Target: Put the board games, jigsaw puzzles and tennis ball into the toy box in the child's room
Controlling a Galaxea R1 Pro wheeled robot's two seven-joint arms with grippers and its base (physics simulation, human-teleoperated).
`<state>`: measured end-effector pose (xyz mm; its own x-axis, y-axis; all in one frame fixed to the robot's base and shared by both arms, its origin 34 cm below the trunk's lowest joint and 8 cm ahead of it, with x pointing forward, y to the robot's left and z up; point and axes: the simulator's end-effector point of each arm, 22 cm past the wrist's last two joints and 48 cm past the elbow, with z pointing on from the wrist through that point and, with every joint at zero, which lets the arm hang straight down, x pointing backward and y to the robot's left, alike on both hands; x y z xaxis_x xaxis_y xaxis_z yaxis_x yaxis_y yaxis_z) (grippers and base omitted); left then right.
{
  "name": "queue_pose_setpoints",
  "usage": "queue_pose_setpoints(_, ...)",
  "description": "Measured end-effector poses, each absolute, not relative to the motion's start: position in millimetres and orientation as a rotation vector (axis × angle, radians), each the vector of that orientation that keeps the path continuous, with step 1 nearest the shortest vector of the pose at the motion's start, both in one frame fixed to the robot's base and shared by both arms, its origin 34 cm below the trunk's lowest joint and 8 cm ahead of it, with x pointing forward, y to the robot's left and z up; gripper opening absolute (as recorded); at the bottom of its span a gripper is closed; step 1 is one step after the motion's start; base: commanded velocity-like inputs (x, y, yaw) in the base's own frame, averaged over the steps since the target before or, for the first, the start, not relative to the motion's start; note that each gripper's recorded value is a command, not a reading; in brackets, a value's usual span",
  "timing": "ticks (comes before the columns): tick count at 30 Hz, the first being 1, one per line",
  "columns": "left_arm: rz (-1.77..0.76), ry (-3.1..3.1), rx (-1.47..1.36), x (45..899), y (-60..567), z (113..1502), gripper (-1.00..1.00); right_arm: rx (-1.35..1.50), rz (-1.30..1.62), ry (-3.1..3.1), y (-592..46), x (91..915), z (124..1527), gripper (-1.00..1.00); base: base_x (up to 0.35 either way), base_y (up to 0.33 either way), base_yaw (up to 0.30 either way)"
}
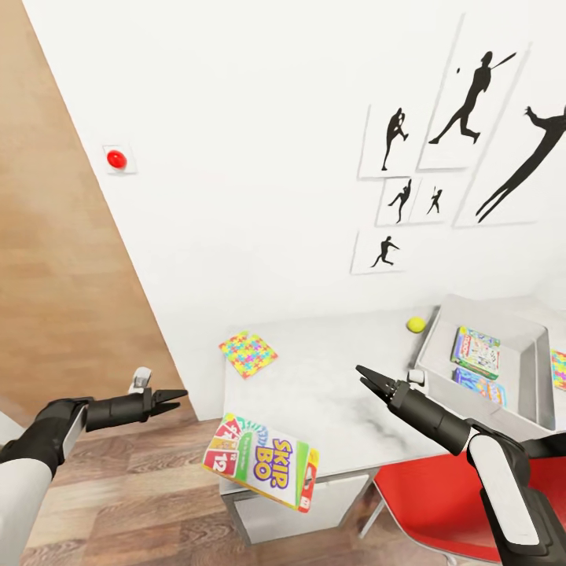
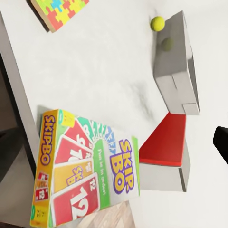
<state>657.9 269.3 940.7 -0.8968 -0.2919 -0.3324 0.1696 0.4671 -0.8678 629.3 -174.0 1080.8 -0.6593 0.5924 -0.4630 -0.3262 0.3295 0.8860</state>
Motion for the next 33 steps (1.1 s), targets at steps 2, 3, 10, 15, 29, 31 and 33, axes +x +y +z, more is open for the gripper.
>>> queue_pose_setpoints(2,-1.421,2.285,-0.106,657.9,267.9,939.6,1.0,0.237,1.444,1.792,-174.1,629.4,1080.9,1.0,0.0,-0.015,0.0)
queue_pose_setpoints(3,-1.422,2.287,-0.108,657.9,266.9,939.2,1.0,0.237,1.444,1.792,-174.2,629.4,1080.9,1.0,0.0,-0.011,0.0)
queue_pose_setpoints(10,-1.439,2.298,-0.127,657.1,257.8,935.3,1.0,0.235,1.445,1.791,-174.0,629.3,1081.8,1.0,0.0,-0.006,0.0)
queue_pose_setpoints(15,-1.426,2.33,-0.163,656.8,256.9,925.7,1.0,0.225,1.455,1.781,-172.7,629.1,1084.2,1.0,0.0,-0.001,0.0)
queue_pose_setpoints(29,-1.364,2.418,-0.262,657.4,264.6,900.8,1.0,0.123,1.607,1.629,-162.8,615.5,1117.5,1.0,0.0,0.0,0.0)
queue_pose_setpoints(31,-1.367,2.424,-0.272,655.9,264.4,898.7,1.0,0.118,1.616,1.618,-162.9,614.4,1119.9,1.0,0.0,0.0,0.0)
queue_pose_setpoints(33,-1.374,2.43,-0.285,653.5,263.8,895.8,1.0,0.115,1.621,1.612,-163.2,613.8,1121.4,1.0,0.0,0.0,0.0)
